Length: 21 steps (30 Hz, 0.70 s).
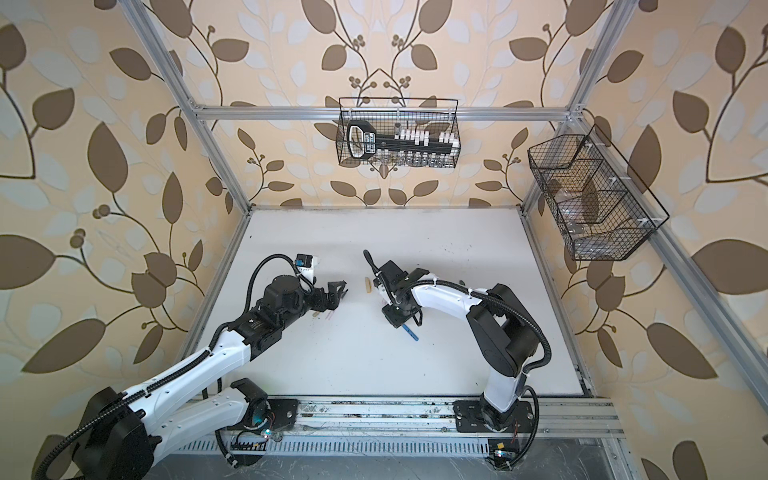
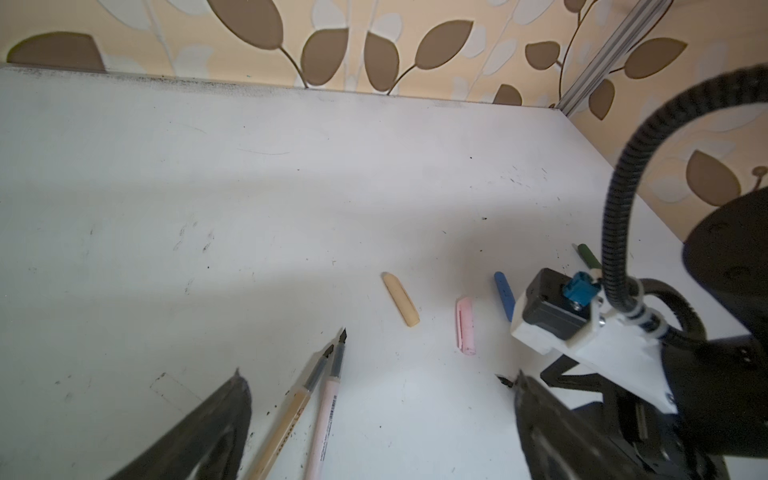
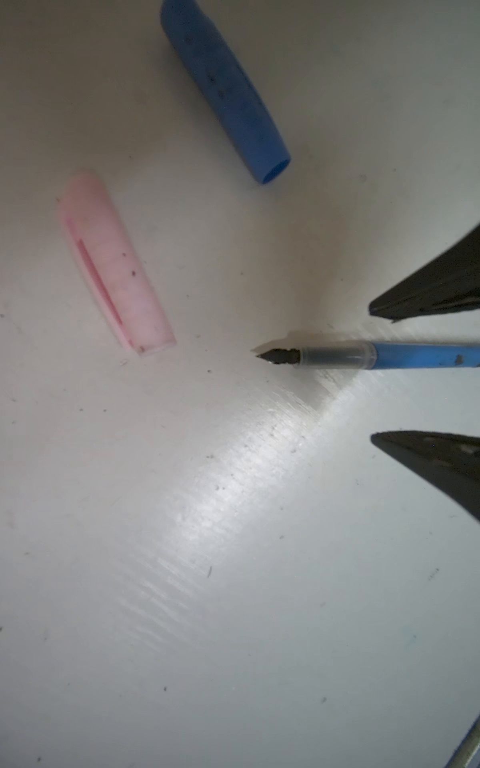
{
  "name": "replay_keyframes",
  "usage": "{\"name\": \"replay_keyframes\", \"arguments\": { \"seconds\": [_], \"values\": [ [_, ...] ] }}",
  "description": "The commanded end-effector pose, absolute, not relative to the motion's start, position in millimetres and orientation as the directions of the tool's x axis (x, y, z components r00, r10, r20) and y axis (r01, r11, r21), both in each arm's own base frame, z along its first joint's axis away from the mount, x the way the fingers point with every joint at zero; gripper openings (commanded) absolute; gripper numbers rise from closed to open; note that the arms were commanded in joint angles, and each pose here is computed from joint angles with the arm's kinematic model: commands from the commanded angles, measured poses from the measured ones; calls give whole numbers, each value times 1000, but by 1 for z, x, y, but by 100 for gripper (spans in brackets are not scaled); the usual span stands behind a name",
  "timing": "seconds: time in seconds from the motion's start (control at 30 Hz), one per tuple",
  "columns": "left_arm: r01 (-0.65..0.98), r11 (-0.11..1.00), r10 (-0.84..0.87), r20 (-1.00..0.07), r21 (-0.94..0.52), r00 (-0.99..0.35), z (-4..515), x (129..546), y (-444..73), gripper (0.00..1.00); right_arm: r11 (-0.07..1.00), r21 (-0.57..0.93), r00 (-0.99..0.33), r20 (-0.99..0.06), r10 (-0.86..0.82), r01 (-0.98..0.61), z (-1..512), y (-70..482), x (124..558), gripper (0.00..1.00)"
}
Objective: Insert the pens into the pen caps
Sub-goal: 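Move the right gripper over the blue pen lying on the table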
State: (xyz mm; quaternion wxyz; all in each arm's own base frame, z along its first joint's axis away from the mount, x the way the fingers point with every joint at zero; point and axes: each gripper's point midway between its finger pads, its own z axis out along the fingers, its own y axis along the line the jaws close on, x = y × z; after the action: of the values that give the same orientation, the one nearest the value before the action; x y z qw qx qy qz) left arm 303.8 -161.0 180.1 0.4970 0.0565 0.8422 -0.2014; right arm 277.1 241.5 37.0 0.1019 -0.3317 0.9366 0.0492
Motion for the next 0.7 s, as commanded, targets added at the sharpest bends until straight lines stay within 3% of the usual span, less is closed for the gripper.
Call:
{"name": "replay_keyframes", "arguments": {
  "seconds": [0.0,0.67],
  "values": [
    [318,899,-120,-868,-301,-482,186,306,-166,99,756,21,-741,-217,-635,-654,37,247,283,44],
    [319,899,-132,-881,-299,-455,195,301,-161,99,764,-14,-755,-142,-640,-645,16,239,281,39]
  ]
}}
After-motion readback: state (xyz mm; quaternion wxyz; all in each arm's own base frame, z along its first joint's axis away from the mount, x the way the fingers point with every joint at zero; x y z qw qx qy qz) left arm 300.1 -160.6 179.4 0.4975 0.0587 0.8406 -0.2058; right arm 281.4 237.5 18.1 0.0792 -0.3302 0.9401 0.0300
